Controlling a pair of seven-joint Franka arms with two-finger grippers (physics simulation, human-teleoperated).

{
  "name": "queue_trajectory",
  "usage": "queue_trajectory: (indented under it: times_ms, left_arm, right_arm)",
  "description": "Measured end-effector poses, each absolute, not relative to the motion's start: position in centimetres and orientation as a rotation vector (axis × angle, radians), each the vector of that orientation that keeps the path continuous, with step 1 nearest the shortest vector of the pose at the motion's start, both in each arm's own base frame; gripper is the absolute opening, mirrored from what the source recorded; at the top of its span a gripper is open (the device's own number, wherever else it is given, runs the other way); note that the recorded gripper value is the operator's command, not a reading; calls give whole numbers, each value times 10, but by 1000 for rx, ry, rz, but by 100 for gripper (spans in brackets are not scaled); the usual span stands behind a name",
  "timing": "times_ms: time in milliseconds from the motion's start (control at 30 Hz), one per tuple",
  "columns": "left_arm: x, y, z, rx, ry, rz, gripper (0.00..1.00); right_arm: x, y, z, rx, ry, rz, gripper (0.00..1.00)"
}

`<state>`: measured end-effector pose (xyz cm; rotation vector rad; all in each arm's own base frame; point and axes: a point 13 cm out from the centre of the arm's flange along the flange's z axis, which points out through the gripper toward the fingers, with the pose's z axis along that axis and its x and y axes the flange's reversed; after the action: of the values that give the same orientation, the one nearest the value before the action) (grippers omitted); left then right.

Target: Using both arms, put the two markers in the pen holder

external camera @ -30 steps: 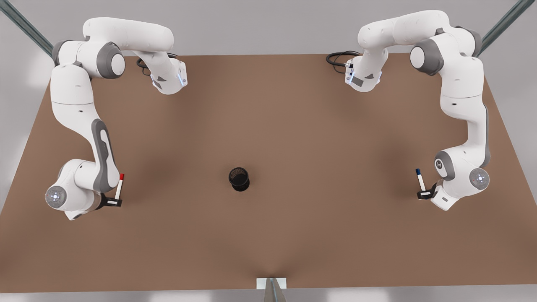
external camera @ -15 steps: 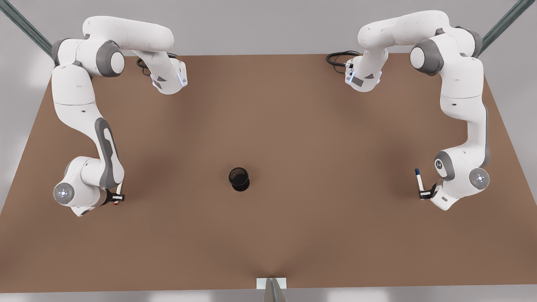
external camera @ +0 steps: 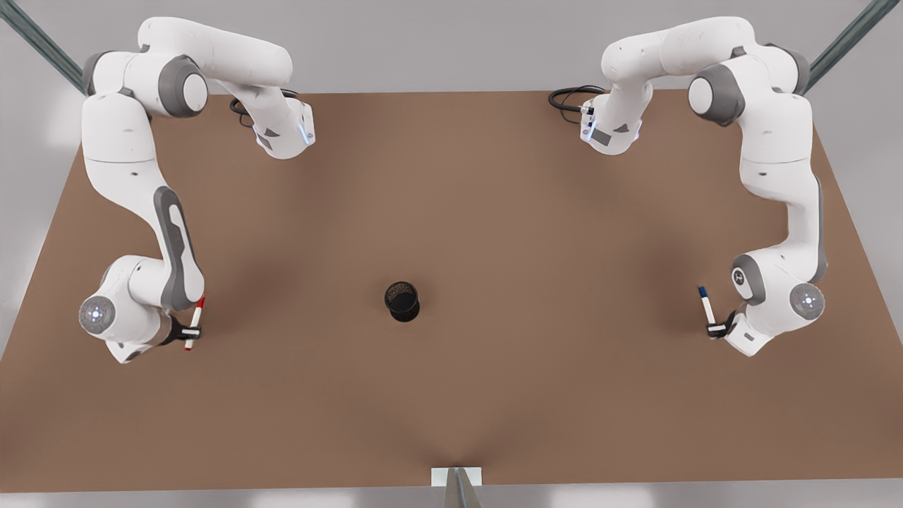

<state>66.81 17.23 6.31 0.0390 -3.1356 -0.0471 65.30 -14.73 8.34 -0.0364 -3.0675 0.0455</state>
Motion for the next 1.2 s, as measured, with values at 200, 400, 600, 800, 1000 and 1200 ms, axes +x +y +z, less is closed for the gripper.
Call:
queue_trajectory:
  times_ms: [200, 400, 600, 800, 1000, 1200]
  left_arm:
    - [700, 154, 156, -10, -3160, -56, 21]
    - [694, 123, 233, -57, -3133, 64, 21]
    - [705, -22, 301, -311, -3122, 420, 21]
    - [691, -255, 325, -613, -3108, 790, 21]
    - [635, -495, 275, -629, -3162, 1122, 21]
    - [684, -570, 302, -312, -3409, 1453, 21]
  right_arm:
    - [696, -96, 208, 94, -3204, 30, 22]
    - [709, -46, 323, 223, -3307, 14, 22]
    - [696, -38, 347, 246, -3283, 14, 22]
    - [689, -39, 343, 248, -3255, 10, 22]
    - [687, -39, 342, 251, -3244, 9, 22]
    - [687, -40, 340, 249, -3240, 8, 22]
